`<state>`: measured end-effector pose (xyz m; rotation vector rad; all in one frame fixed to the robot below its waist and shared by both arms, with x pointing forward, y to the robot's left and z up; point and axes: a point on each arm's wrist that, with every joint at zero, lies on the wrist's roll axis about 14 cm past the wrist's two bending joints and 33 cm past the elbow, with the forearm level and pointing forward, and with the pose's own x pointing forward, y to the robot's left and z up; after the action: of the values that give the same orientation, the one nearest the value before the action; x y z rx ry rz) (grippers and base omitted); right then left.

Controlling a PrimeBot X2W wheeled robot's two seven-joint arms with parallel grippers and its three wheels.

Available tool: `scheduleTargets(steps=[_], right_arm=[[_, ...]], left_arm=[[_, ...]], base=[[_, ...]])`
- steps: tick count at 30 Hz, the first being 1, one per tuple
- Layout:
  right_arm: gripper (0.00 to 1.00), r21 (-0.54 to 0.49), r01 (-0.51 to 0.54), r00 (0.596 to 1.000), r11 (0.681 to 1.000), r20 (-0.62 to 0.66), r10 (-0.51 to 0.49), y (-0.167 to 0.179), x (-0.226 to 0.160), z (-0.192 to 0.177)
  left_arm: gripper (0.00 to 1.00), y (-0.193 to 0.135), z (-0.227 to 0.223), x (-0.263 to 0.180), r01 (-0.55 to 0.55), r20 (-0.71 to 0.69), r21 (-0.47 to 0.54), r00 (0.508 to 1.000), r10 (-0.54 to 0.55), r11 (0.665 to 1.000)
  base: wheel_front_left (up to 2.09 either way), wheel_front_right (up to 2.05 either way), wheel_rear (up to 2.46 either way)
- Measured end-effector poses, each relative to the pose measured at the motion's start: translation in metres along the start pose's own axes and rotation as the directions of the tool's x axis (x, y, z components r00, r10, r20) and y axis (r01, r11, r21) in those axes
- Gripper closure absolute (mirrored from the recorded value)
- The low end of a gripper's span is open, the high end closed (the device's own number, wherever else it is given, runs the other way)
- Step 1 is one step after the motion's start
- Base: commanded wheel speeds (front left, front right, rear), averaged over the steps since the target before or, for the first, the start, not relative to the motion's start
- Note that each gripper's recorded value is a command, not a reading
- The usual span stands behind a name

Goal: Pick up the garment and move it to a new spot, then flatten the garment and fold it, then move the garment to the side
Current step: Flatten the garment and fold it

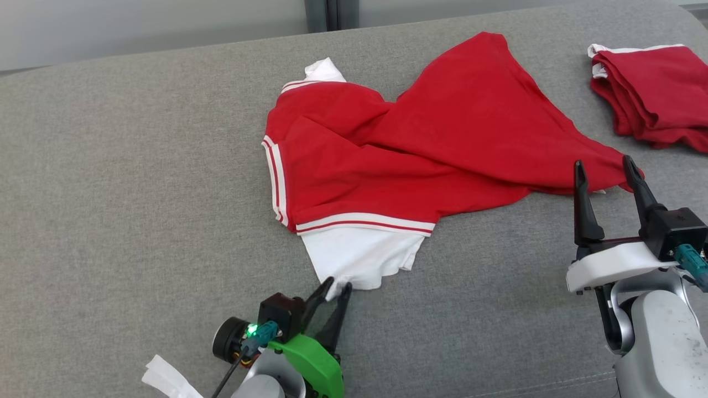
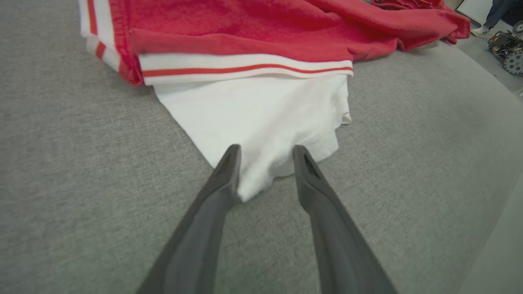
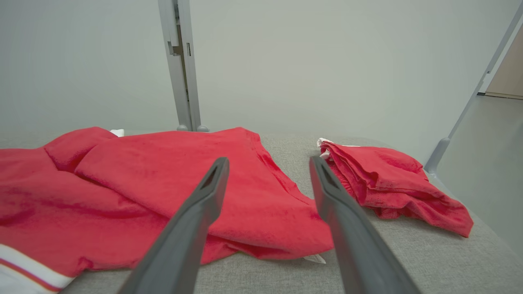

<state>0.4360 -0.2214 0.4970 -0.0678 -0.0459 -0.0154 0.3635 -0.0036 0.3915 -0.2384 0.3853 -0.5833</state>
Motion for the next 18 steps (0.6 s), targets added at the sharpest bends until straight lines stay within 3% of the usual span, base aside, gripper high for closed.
scheduleTargets(steps=[10,18], right_arm=[[0.00,0.014,-0.033,0.999,0.999,-0.019,0.033,0.014,-0.002,-0.007],[0.00,0.033,-0.060,0.997,0.998,-0.038,0.061,0.028,-0.007,-0.013]], left_arm=[[1.00,0.031,0.036,-0.012,-0.111,0.135,0.029,0.985,0.106,0.993],[1.00,0.071,0.073,-0.060,-0.282,0.281,0.027,0.923,0.264,0.959]], base=[[0.00,0.00,0.00],[0.00,0.00,0.00]])
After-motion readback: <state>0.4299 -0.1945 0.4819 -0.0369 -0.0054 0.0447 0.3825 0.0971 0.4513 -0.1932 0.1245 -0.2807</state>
